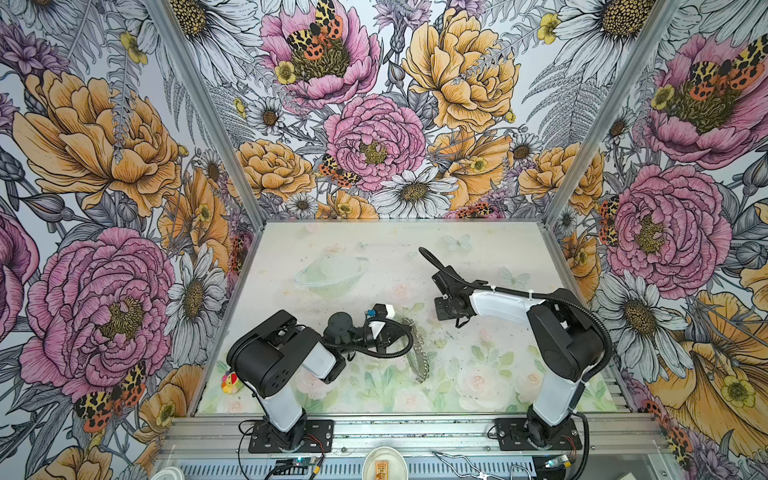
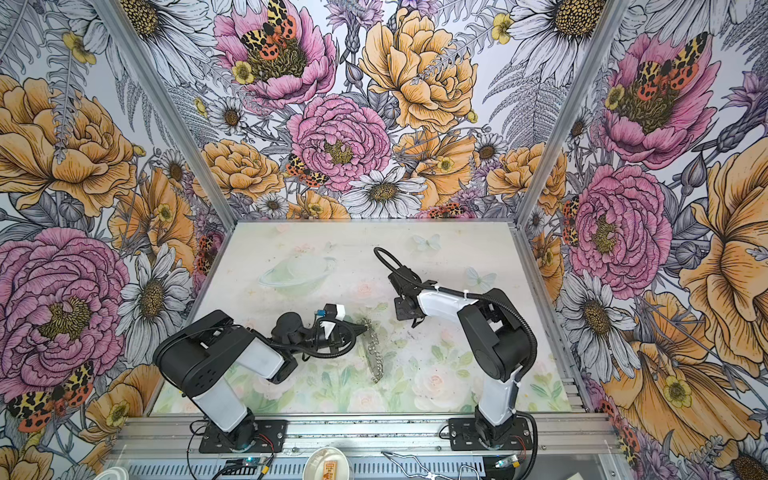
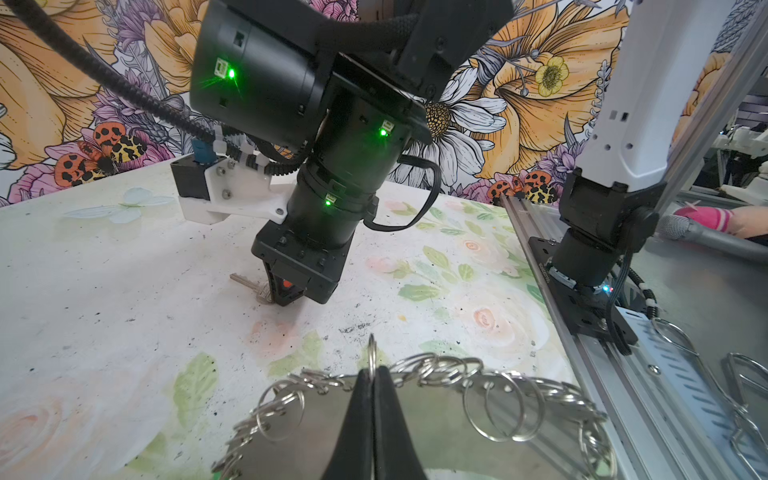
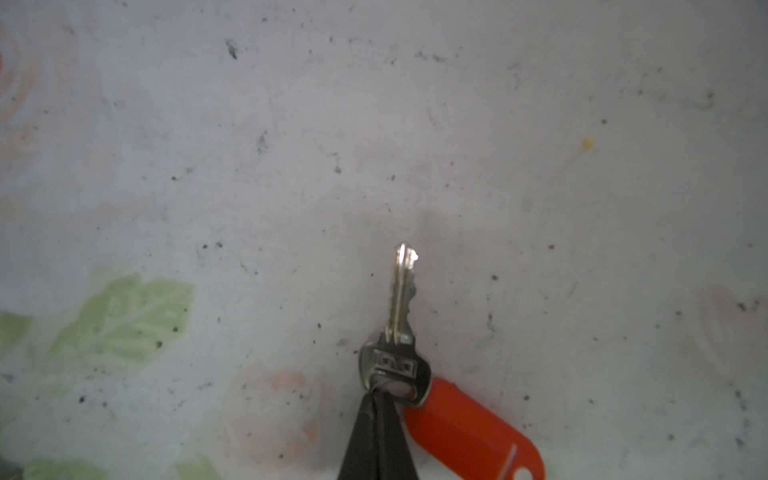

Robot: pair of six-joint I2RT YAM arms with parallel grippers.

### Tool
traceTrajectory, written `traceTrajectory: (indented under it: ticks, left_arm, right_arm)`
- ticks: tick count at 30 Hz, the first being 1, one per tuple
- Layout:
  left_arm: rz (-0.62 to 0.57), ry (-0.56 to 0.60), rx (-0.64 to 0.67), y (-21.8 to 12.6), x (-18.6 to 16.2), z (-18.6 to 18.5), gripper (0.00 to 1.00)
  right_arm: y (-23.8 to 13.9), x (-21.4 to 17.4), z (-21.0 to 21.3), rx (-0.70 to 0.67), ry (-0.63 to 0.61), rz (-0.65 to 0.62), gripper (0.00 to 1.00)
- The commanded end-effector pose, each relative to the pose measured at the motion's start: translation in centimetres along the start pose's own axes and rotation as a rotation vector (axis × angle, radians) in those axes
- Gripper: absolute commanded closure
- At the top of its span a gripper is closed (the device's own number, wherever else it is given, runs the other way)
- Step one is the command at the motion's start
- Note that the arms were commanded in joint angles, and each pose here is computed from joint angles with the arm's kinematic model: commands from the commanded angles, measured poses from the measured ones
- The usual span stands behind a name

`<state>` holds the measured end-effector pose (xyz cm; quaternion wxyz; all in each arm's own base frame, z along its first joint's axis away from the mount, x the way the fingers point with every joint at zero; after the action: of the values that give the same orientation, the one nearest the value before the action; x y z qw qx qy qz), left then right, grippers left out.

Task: Put the keys on the keyring

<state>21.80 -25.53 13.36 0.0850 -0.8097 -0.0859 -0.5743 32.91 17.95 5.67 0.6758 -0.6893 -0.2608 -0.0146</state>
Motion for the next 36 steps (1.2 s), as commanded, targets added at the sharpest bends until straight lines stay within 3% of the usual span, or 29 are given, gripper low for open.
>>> traceTrajectory:
  ticks: [1,5,9,12,16,22,31,36]
  left_arm:
    - [-0.03,0.015,-0.003,0.1,0.8,0.2,1.0]
    - [-0.03,0.016,-0.002,0.1,0.8,0.2,1.0]
    - [-0.029,0.016,-0.003,0.1,0.7,0.1,1.0]
    - [-0.03,0.017,-0.005,0.1,0.8,0.1,1.0]
    - [-0.031,0.018,-0.004,0.0,0.8,0.1,1.0]
    - [-0.029,0.015,-0.004,0.1,0.8,0.2,1.0]
    - [-0.03,0.013,-0.004,0.1,0.8,0.2,1.0]
    - [-0.029,0.01,-0.002,0.1,0.8,0.3,1.0]
  right_arm:
    - [-1.5,0.3,0.0,0.025,0.001,-0.028,1.0]
    - [-2.9,1.3,0.7,0.088,0.016,-0.08,1.0]
    - [-3.3,1.5,0.1,0.058,0.019,-0.097,1.0]
    - [-2.8,0.9,-0.5,0.008,0.002,-0.076,0.78]
    - [-2.1,-0.8,-1.1,-0.051,-0.036,-0.011,0.67]
    - [-0.7,-2.0,-1.2,-0.072,-0.068,0.049,0.65]
    - [0.7,-2.0,-1.1,-0.076,-0.071,0.08,0.72]
    - [-0.2,-1.9,-1.7,-0.1,-0.066,0.058,0.63]
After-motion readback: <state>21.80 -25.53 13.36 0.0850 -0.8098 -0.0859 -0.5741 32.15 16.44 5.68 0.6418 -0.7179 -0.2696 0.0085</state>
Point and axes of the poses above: each gripper's point midway between its finger pads, its own y axis out along the fingers, its own z axis along the line the jaws close on, x = y × z, the point moved 4 cm from there along -y, back along the fingers, and after that the axes turned 12 degrees about -y, right-handed, at the moved point
